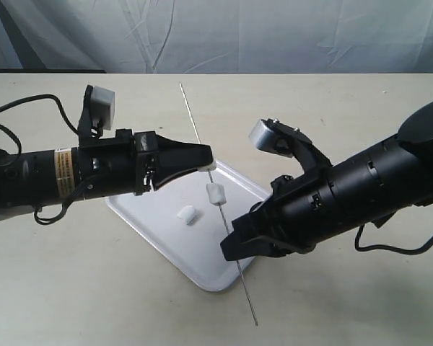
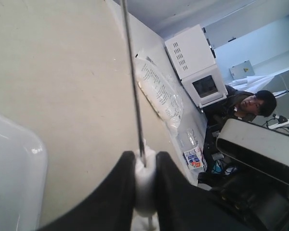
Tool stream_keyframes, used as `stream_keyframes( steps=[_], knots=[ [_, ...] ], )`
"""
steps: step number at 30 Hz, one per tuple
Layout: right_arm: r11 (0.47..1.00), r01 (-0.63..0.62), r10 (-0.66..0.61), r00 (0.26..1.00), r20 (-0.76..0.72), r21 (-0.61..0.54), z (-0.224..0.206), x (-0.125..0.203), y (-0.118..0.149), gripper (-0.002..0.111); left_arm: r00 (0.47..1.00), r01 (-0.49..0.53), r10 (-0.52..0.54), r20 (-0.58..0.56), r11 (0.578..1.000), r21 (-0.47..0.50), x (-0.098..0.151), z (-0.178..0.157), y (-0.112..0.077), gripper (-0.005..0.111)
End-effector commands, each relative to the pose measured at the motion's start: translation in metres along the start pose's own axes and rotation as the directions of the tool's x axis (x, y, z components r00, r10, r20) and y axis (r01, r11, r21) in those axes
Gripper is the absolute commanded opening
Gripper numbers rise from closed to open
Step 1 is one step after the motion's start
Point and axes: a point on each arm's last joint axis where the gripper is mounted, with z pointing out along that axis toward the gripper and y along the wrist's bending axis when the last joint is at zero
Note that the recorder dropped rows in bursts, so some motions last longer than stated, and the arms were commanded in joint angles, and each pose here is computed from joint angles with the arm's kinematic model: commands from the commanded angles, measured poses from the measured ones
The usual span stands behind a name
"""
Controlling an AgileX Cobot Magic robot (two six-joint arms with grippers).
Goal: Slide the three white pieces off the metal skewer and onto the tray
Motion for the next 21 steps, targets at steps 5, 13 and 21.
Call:
stream_keyframes(
  steps=[5, 13, 21],
  knots=[
    [0.999, 0.032, -0.034, 0.997, -0.068, -0.019, 0.002, 0.011, -0.001, -0.001, 0.992, 0.045, -0.046, 0.121, 0.999, 0.011, -0.012, 0.000, -0.002, 0.011],
    [0.999, 0.021, -0.029, 0.985, -0.170, -0.045, 0.008, 0.047, -0.010, -0.001, 0.967, 0.073, -0.064, 0.246, 0.997, -0.024, -0.033, -0.018, 0.010, 0.011],
    [0.999, -0.016, 0.007, 0.973, -0.232, -0.039, 0.010, 0.073, -0.016, -0.001, 0.955, 0.063, -0.032, 0.294, 0.993, -0.096, -0.050, -0.050, 0.027, 0.011]
  ],
)
